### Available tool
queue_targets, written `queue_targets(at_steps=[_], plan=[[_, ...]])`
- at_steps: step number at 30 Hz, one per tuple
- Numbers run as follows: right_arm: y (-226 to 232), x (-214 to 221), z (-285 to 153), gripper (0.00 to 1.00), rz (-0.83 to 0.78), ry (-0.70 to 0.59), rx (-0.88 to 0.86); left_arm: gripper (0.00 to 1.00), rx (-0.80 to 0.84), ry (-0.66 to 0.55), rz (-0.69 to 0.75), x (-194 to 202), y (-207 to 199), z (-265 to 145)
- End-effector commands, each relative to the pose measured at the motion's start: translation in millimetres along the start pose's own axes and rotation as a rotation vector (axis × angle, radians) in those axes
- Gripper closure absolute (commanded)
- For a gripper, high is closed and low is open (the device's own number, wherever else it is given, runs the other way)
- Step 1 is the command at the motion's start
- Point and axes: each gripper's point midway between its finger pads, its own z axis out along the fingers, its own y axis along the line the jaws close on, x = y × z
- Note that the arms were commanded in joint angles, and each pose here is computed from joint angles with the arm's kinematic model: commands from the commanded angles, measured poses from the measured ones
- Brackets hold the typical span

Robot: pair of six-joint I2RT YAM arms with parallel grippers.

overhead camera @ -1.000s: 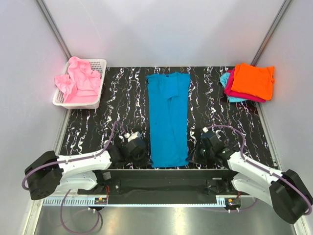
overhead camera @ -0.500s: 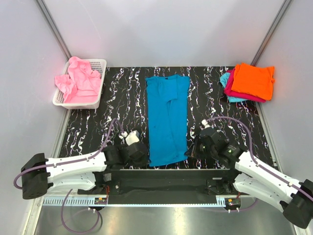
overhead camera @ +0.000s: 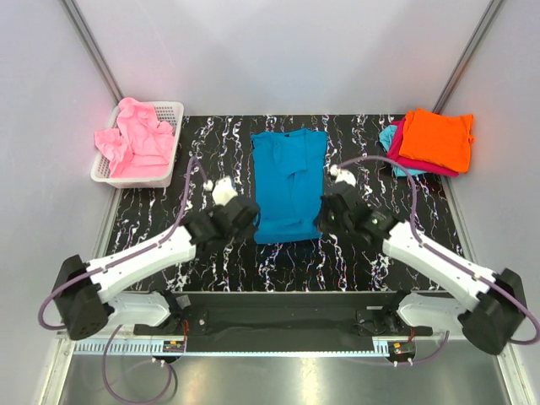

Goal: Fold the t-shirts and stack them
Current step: Fold the tshirt

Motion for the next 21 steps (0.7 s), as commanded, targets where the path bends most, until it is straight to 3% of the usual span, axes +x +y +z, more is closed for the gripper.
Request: queue_targets(at_steps=[1,7,12,15,18,19,21], plan=[[-3.4,-58.8,17.7,1.0,-0.083,-0.139,0.057,1.0,-0.008,-0.11,0.068,-52.8,-14.2,11.4],[-19.7,-120.5,71.8,1.0,-0.097,-0.183,0.095,1.0,0.026,-0.098,0.131,-101.4,-46.3,73.4],[-34.9,-168.8,129.4,1.0,-0.091,-0.215,0.12,1.0,0.042,-0.058,0.22,-133.6,-72.9,152.3],[-45.1,-177.0,158.0,1.0,-0.082,-0.199,0.134,1.0,0.016,-0.015,0.235,-136.9,-66.3,200.4],[-56.0,-184.7,188.6,0.99,-0.067,-0.178,0.149,0.98,0.034,-0.013,0.209,-155.3,-71.8,218.8],[-60.9,-177.7,201.9,0.88,-0.069,-0.151,0.156,0.84,0.016,-0.023,0.207,-157.8,-68.5,224.9],[-64.3,-185.8,209.3,0.72,-0.074,-0.163,0.165,0.78,0.003,-0.066,0.217,-167.3,-62.2,230.4]])
